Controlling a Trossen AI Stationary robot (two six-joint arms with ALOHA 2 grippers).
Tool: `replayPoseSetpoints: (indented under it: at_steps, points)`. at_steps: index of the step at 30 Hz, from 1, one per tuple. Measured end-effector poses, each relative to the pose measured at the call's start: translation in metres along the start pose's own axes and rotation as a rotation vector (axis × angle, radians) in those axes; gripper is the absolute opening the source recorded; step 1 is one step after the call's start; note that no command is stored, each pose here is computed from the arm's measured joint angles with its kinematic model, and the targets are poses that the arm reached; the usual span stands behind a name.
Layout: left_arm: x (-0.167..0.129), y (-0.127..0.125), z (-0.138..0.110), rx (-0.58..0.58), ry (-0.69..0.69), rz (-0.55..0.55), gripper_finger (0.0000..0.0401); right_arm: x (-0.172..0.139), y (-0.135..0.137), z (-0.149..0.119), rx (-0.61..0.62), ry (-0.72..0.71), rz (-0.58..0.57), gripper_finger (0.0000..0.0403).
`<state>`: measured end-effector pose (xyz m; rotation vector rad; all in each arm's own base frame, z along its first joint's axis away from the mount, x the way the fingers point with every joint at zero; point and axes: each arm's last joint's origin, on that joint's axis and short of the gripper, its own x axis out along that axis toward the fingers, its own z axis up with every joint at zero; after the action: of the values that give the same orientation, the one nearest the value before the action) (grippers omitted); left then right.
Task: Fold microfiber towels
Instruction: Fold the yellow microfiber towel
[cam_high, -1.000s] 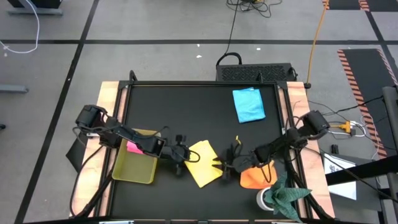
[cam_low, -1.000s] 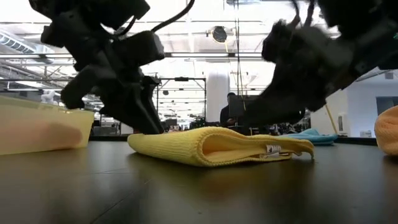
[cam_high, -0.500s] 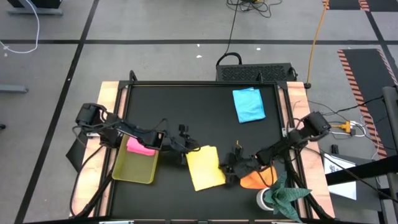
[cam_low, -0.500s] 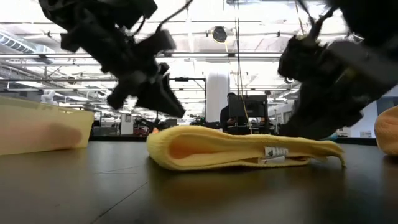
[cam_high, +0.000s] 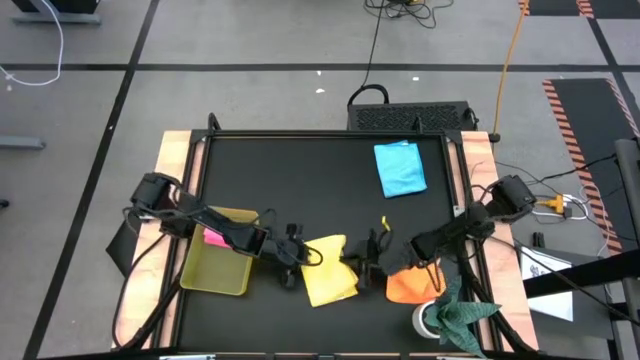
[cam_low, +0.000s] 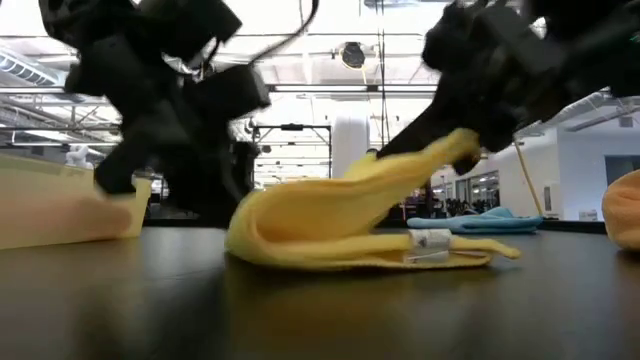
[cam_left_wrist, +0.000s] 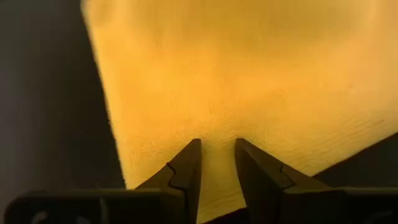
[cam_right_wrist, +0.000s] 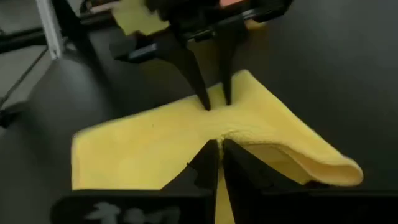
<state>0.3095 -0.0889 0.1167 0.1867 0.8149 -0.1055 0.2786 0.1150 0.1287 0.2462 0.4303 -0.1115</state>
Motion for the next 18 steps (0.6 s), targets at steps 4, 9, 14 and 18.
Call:
replayPoseSetpoints:
  at_steps: [4, 9, 14, 18]
  points:
    - [0.013, 0.002, -0.008, 0.035, 0.047, 0.023, 0.0101, 0.011, -0.019, 0.000, 0.011, 0.059, -0.015, 0.0015]
    - [0.006, 0.003, -0.010, 0.072, 0.093, 0.060, 0.0101, 0.011, -0.029, -0.003, 0.021, 0.141, -0.047, 0.0016]
    - [-0.014, 0.002, -0.008, 0.134, 0.133, 0.057, 0.0101, -0.002, -0.025, -0.005, 0.052, 0.221, -0.067, 0.0027]
    - [-0.033, 0.002, -0.006, 0.131, 0.152, 0.068, 0.0101, -0.010, -0.017, -0.001, 0.054, 0.214, -0.037, 0.0062]
